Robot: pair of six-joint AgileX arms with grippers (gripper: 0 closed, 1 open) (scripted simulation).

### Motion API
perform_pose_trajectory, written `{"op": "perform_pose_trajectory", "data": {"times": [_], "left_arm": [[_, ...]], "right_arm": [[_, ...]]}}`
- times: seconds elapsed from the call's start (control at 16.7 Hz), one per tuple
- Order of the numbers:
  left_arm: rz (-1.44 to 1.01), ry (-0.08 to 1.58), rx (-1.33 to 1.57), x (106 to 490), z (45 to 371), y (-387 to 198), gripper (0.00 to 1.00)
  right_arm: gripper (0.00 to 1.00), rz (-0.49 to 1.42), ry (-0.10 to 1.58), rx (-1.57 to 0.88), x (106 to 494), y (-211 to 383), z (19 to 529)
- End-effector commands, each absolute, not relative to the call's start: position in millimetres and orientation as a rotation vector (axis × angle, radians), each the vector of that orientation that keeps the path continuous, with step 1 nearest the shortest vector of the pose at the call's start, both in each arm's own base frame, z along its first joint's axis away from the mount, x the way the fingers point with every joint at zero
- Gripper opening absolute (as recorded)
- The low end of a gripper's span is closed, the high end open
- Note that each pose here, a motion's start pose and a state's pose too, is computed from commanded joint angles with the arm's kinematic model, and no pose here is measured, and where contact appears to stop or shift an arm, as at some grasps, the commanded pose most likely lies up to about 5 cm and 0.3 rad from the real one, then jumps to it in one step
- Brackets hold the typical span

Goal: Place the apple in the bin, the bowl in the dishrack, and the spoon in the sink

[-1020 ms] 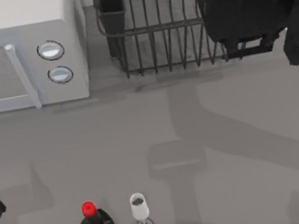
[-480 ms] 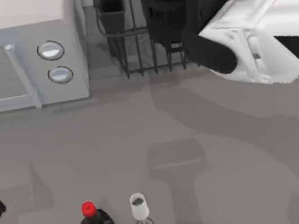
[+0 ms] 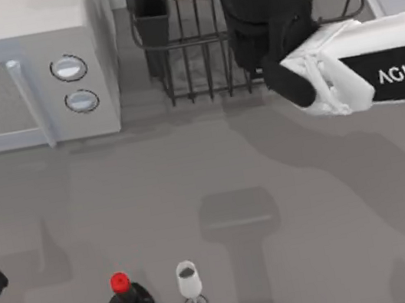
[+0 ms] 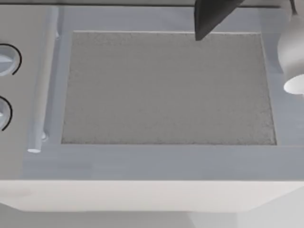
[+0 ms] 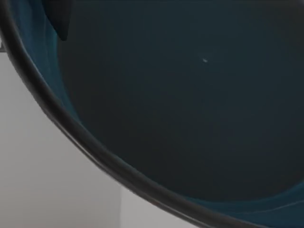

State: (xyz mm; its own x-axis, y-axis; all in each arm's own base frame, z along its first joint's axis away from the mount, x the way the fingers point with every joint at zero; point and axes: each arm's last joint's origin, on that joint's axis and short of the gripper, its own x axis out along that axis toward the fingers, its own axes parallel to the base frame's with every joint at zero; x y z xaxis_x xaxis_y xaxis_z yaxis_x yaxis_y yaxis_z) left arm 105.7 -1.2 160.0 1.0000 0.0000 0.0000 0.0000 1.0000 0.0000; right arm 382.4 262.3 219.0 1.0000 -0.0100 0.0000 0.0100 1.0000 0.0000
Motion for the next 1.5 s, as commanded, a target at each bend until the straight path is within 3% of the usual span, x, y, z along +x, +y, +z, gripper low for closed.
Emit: {"op": "perform_pose_trajectory", "data": {"times": [0.24,1.02,1.5], "left_arm": [[0.000,0.000,0.000,105.7,160.0,-1.2,1.00],[0.000,0.000,0.000,105.7,160.0,-1.2,1.00],[0.000,0.000,0.000,105.7,160.0,-1.2,1.00]], "right_arm": [[0.00,-0.010,0.000,0.000,382.4,262.3,219.0],[0.98,-0.010,0.000,0.000,382.4,262.3,219.0],[1.00,-0.010,0.000,0.000,382.4,262.3,219.0]]}}
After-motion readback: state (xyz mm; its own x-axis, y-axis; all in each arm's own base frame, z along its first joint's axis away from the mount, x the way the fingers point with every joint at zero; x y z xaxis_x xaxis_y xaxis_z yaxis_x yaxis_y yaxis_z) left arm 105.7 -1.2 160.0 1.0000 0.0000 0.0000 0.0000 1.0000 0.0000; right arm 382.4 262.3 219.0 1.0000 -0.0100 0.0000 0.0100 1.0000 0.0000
